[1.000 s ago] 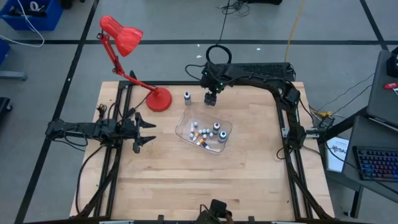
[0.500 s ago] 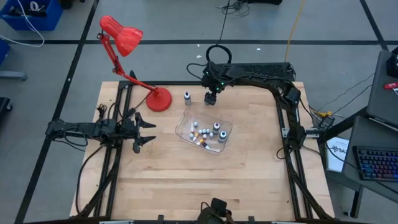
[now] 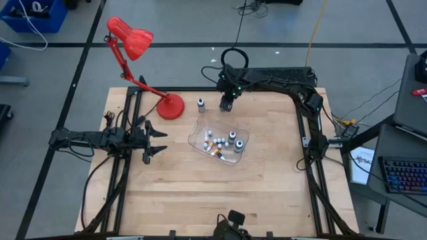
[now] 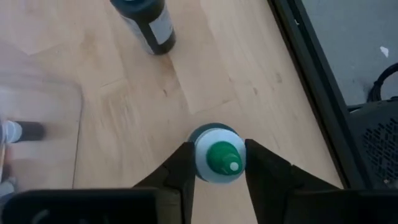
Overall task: Pick & Place food coloring
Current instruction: Put the big green food coloring bottle in the transparent bin
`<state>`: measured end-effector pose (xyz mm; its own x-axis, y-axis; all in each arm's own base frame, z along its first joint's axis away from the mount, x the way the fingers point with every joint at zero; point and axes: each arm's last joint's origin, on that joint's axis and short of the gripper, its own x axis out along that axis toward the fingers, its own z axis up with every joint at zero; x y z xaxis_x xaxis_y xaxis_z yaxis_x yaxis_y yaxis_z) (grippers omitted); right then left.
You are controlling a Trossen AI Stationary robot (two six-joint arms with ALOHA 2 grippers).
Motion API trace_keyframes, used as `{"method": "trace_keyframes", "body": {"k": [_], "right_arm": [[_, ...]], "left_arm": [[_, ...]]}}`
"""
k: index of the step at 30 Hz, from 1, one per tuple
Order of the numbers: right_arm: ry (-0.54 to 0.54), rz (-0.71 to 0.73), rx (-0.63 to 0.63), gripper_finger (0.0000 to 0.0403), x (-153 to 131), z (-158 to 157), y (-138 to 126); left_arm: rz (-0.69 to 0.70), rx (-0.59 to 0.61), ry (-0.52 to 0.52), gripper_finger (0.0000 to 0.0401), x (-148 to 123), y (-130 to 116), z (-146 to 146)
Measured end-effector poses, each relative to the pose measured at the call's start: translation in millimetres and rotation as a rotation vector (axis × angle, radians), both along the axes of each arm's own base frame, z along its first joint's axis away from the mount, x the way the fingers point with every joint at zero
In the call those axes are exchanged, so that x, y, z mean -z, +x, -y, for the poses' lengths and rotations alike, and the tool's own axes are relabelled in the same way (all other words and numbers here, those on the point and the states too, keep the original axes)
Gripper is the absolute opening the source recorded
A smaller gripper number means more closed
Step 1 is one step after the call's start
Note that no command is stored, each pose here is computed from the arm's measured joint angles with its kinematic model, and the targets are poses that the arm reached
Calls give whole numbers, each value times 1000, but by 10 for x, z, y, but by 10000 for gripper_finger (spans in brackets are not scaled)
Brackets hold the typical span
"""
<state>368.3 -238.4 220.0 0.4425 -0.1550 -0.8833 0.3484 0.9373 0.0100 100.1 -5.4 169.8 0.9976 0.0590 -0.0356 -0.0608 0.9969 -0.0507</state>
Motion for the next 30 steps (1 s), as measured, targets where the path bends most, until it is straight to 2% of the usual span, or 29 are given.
{"method": "trace_keyframes", "body": {"k": [5, 9, 12, 15, 18, 21, 25, 28, 30], "right_arm": [[-8, -6, -13, 99, -74, -55, -16], [-47, 59, -62, 99, -479, -327, -55], [-80, 130, -132, 99, -879, -708, -107], [-111, 218, -238, 99, -1273, -1229, -185], [-86, 308, -331, 99, -1534, -1777, -239], [-64, 281, -406, 99, -1542, -2264, -245], [-104, 108, -491, 99, -1306, -2754, -218], [-172, -8, -491, 99, -1093, -2949, -155], [-188, -35, -482, 99, -1003, -2990, -102]], "left_arm": [[0, 0, 0, 253, 0, 0, 0], [0, 0, 0, 253, 0, 0, 0], [0, 0, 0, 253, 0, 0, 0], [0, 0, 0, 253, 0, 0, 0], [0, 0, 0, 253, 0, 0, 0], [0, 0, 0, 253, 0, 0, 0], [0, 0, 0, 253, 0, 0, 0], [-1, 0, 0, 253, -1, 0, 0], [1, 0, 0, 253, -3, 0, 0]]}}
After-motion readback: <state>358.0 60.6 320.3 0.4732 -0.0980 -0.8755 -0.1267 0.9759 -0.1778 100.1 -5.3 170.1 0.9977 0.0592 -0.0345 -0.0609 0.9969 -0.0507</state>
